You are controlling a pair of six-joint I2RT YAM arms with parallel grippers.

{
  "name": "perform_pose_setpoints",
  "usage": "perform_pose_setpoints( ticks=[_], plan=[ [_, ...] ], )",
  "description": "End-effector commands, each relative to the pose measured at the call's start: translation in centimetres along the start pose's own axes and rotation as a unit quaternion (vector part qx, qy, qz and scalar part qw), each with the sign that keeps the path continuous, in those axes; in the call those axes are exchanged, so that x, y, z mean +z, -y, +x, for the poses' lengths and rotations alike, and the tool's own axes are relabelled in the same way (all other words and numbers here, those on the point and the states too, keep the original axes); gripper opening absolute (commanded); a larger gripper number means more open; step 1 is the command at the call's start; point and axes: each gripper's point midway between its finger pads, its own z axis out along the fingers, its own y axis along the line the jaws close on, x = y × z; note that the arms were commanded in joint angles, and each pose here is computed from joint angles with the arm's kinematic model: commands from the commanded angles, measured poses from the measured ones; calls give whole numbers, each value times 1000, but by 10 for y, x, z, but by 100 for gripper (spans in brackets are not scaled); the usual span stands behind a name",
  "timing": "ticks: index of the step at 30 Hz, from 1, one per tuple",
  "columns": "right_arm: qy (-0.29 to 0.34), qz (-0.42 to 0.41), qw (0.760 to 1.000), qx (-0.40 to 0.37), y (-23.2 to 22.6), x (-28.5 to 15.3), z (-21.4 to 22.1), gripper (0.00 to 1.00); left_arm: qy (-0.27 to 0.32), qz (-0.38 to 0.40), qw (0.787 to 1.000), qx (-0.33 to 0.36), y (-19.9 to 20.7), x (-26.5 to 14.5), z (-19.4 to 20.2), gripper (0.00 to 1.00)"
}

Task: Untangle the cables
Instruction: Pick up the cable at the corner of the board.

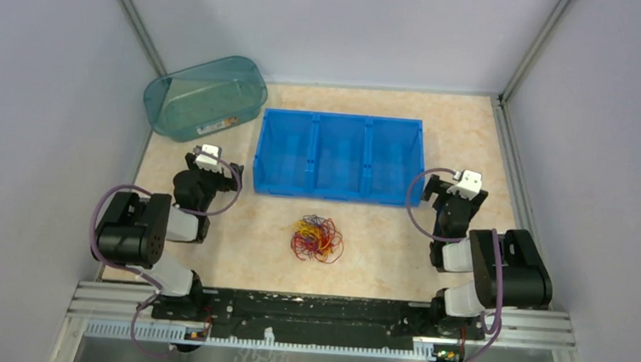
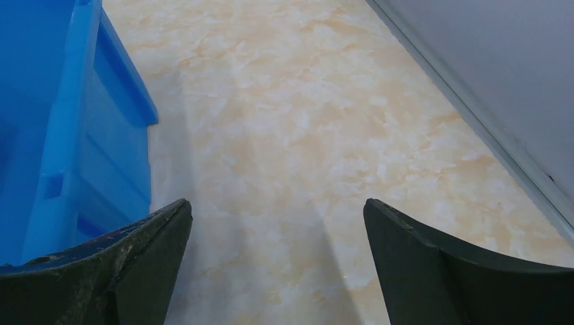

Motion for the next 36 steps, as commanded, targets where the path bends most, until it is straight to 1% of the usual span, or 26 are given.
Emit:
perform_pose_setpoints(
  ticks=[1,10,12,15,16,17,18,20,22,24,28,31,32,34,35,36],
  plan=[
    [36,1,999,16,-1,5,-21,99,4,-4,1000,0,-2,0,-1,100],
    [35,1,999,16,-1,6,-21,99,5,-4,1000,0,-2,0,-1,100],
    [36,20,999,27,6,3,-22,99,9,-8,1000,-3,-3,-1,-3,100],
    [62,2,998,25,3,-5,-34,99,13,-19,1000,-11,-9,2,-16,100],
    [67,20,997,30,10,-8,-38,99,3,-16,1000,-8,-9,5,-20,100],
    [58,47,996,40,18,-10,-38,99,-16,-8,1000,-1,-8,7,-21,100],
    [46,81,994,50,28,-11,-40,99,-55,-2,998,-4,-7,6,-13,100],
    [20,120,991,53,40,-14,-43,99,-74,1,997,-1,-8,7,-21,100],
    [19,126,990,59,43,-20,-54,99,-90,22,996,-5,-3,6,-28,100],
    [21,125,989,82,44,-27,-64,99,-104,56,993,-13,6,2,-37,100],
    [48,110,983,142,41,-43,-93,99,-137,141,980,-24,33,-11,-56,100],
    [72,67,976,196,28,-52,-122,99,-154,199,967,-24,49,-23,-73,100],
    [74,58,971,220,24,-53,-126,99,-162,216,962,-26,55,-28,-76,100],
    [66,62,942,322,21,-57,-123,99,-168,241,955,-29,62,-36,-82,100],
    [60,58,935,345,19,-60,-124,99,-171,247,953,-33,65,-39,-84,100],
    [55,45,933,352,14,-62,-124,99,-175,252,951,-37,67,-42,-85,100]
  ],
)
